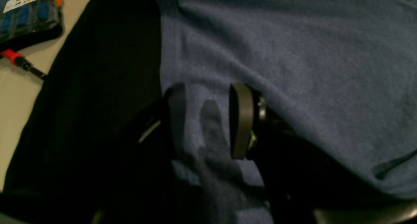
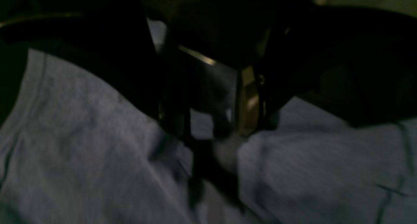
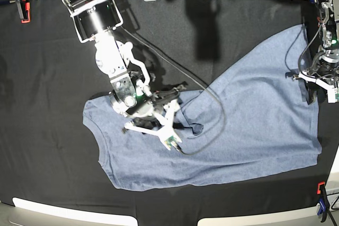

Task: Layout the t-shirt on the table in an organized manner, then fold the t-shirt properly
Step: 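Grasp the shirt body with the right gripper near the armhole, then lift and pull the grasped shirt edge toward the collar with the right gripper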

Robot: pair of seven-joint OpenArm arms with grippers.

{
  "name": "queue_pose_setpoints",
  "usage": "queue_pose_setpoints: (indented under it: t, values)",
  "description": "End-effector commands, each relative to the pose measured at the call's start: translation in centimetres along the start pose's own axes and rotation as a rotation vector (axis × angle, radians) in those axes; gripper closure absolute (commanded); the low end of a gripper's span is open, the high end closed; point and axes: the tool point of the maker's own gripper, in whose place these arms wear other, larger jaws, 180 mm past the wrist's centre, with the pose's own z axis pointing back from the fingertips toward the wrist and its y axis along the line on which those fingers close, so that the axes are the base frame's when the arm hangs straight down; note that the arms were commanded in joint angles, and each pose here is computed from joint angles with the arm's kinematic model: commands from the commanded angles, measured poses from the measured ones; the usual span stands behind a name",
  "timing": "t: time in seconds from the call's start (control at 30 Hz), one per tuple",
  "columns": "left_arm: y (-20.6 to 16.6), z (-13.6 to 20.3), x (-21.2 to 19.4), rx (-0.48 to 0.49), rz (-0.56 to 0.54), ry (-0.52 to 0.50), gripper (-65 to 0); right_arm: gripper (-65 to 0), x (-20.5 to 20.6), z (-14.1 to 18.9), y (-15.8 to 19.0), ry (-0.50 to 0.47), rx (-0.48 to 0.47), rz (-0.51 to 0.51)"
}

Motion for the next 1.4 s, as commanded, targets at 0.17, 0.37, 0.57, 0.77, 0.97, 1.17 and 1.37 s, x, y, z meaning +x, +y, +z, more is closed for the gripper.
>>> queue_pose_setpoints:
  t: [0.17,0.37,0.57,0.77,0.97,1.17,1.37]
  values:
    - [0.4,-0.1,2.3,0.002,-0.015,-0.068,-20.1,-25.2,2.3,-0.1,-0.3,-0.097,0.0,0.002]
    - [0.4,-0.1,2.3,0.002,-0.015,-0.068,-20.1,-25.2,2.9,-0.5,0.9,-0.107,0.033,0.017]
    - [0.5,-0.1,2.3,0.002,-0.016,-0.067,-20.1,-20.6,2.7,-2.2,1.6,-0.044,0.039,0.022]
    - [0.5,-0.1,2.3,0.002,-0.016,-0.067,-20.1,-6.7,2.8,-2.2,0.8,-0.022,-0.009,0.067]
    - [0.5,-0.1,2.3,0.002,-0.016,-0.067,-20.1,0.0,2.6,-1.1,0.8,-0.012,-0.032,0.082]
    - [0.5,-0.1,2.3,0.002,-0.016,-0.067,-20.1,0.0,1.1,4.1,1.7,-0.075,-0.07,0.131]
    - [0.5,-0.1,2.3,0.002,-0.015,-0.067,-20.1,0.0,-6.3,9.7,3.0,0.003,-0.08,0.172]
